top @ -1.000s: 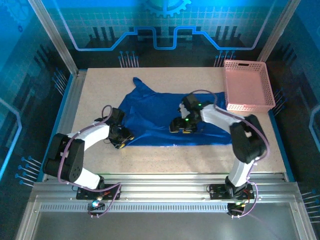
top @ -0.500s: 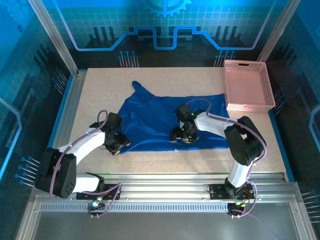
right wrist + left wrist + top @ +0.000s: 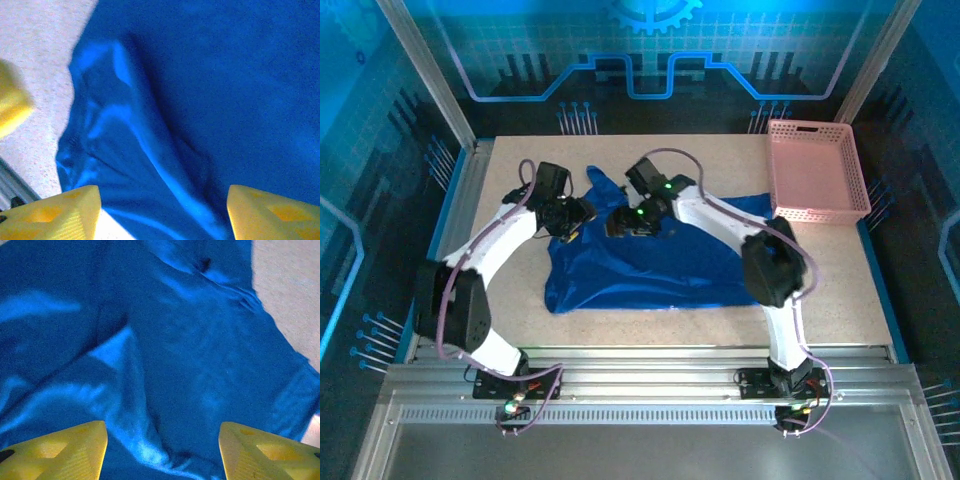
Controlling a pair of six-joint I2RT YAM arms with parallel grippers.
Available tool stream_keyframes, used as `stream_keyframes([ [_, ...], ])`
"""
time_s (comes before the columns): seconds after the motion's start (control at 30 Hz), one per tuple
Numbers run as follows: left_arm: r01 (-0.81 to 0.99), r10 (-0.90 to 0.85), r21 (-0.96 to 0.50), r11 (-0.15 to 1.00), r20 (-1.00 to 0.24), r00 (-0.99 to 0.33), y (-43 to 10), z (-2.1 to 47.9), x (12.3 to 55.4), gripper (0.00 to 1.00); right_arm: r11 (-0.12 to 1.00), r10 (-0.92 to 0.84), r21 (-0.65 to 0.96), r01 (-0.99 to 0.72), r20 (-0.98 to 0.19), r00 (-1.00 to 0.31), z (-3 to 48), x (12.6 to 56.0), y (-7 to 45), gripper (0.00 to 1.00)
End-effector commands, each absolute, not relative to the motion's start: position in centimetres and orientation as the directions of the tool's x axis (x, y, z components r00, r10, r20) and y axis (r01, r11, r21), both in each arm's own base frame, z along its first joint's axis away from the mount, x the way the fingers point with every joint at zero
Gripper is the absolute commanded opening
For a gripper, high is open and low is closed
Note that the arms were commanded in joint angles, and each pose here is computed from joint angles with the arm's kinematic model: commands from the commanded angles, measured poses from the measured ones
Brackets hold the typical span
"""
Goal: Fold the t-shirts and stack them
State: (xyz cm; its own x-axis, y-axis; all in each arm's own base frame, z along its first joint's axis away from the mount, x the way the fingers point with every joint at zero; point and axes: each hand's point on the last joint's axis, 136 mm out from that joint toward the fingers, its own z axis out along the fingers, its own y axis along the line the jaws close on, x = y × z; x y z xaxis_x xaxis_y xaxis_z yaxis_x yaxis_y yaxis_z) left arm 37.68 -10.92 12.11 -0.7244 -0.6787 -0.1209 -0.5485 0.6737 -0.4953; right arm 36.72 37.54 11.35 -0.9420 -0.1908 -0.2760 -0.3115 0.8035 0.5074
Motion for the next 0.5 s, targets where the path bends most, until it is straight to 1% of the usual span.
stream_keyframes([
  [0.0,-0.586,-0.72,-0.524,0.617,-0.075,-0.69,-10.4,11.4,39.0,0.62,0.748,-0.294,0.561,-0.353,-0.196,-0.935,7.4,36.5,40.1,0.66],
  [0.07,-0.622,-0.748,-0.507,0.597,-0.07,-0.661,-9.2,10.8,38.3,0.62,0.756,-0.311,0.537,-0.375,-0.208,-0.927,6.8,36.8,40.5,0.66],
  [0.1,-0.638,-0.76,-0.497,0.589,-0.072,-0.646,-8.5,10.4,37.7,0.62,0.775,-0.315,0.519,-0.361,-0.178,-0.932,5.0,36.8,40.3,0.66],
  [0.13,-0.649,-0.772,-0.496,0.577,-0.07,-0.632,-7.9,10.3,37.1,0.63,0.775,-0.312,0.525,-0.352,-0.167,-0.935,4.3,36.7,40.4,0.65],
  [0.23,-0.686,-0.795,-0.479,0.547,-0.042,-0.605,-6.7,9.3,34.9,0.63,0.753,-0.315,0.553,-0.357,-0.173,-0.933,3.4,36.4,41.3,0.64],
  [0.3,-0.69,-0.792,-0.462,0.556,-0.045,-0.608,-6.4,9.1,33.5,0.64,0.719,-0.331,0.584,-0.377,-0.19,-0.925,3.6,35.9,42.4,0.6],
  [0.33,-0.692,-0.791,-0.457,0.559,-0.046,-0.61,-6.2,9.1,32.8,0.64,0.703,-0.341,0.596,-0.388,-0.196,-0.92,3.7,35.6,42.9,0.57],
  [0.4,-0.696,-0.788,-0.443,0.565,-0.042,-0.614,-6.1,8.8,31.4,0.64,0.689,-0.355,0.6,-0.406,-0.209,-0.911,4.1,35.3,43.4,0.47],
  [0.43,-0.697,-0.786,-0.435,0.57,-0.043,-0.616,-6.0,8.8,30.8,0.64,0.689,-0.359,0.595,-0.414,-0.217,-0.908,4.5,35.1,43.5,0.38],
  [0.47,-0.698,-0.784,-0.428,0.574,-0.044,-0.619,-5.9,8.7,30.3,0.64,0.686,-0.361,0.593,-0.421,-0.224,-0.905,4.8,35.0,43.5,0.32],
])
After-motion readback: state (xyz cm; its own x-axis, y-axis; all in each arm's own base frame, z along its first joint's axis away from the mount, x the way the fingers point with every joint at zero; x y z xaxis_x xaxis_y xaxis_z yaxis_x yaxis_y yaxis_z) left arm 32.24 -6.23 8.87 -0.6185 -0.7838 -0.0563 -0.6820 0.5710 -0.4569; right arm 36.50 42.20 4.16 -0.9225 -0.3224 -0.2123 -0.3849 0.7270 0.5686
